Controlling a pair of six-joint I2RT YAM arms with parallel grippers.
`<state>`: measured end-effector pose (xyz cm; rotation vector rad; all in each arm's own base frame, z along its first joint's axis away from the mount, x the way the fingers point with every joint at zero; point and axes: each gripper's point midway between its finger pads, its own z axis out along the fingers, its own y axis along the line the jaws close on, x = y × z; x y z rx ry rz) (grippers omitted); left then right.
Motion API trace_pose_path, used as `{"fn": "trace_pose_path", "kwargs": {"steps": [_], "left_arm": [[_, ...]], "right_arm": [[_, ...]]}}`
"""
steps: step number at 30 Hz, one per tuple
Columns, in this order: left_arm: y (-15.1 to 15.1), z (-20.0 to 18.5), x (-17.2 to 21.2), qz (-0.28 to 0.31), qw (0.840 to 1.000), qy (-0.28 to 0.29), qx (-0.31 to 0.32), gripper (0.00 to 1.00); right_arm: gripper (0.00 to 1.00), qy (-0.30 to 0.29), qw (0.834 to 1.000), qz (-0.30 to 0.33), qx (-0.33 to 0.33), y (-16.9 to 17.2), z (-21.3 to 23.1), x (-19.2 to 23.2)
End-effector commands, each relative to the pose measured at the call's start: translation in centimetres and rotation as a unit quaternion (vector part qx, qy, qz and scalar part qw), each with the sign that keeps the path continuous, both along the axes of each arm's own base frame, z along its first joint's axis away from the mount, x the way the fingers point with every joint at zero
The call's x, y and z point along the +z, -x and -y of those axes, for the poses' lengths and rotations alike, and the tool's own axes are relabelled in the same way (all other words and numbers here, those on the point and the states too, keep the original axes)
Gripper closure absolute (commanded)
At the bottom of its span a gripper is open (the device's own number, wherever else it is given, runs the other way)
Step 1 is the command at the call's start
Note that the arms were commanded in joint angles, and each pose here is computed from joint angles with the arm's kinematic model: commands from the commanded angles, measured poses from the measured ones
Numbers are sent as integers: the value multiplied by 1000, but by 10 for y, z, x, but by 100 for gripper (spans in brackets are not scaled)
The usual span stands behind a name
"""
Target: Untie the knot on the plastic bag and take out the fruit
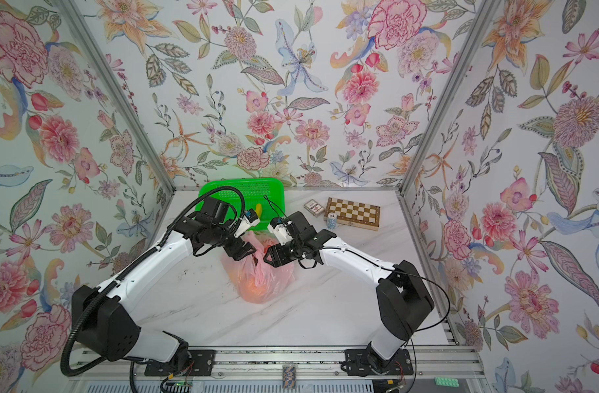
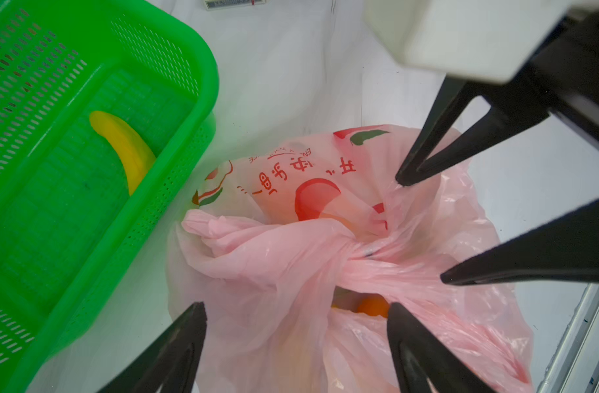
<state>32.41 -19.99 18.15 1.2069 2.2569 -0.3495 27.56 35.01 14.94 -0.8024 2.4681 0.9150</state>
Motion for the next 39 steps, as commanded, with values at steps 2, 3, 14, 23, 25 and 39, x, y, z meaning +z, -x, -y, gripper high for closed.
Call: {"fn": "trace_pose_path", "kwargs": {"steps": [2, 3, 14, 23, 25, 39], "left_arm": [[1, 2, -11, -30, 999, -17, -7, 15], [0, 0, -17, -33, 999, -27, 0, 17], [-21, -6, -43, -38, 995, -34, 88, 63], [-47, -23, -12, 43, 981, -8, 188, 94], [-48, -28, -6, 59, 978, -12, 197, 94], [-32, -20, 20, 68, 971, 79, 214, 92]], "right_arm": [[41, 14, 1000, -27, -5, -1, -1, -15], [44, 15, 999, -30, -7, -1, -1, -18], [83, 3, 999, -38, -14, 2, -6, -28], [99, 7, 999, -16, -44, 0, 9, -33], [100, 26, 997, -3, -72, -4, 25, -42], [46, -69, 990, 83, -93, -2, 9, 47]]}}
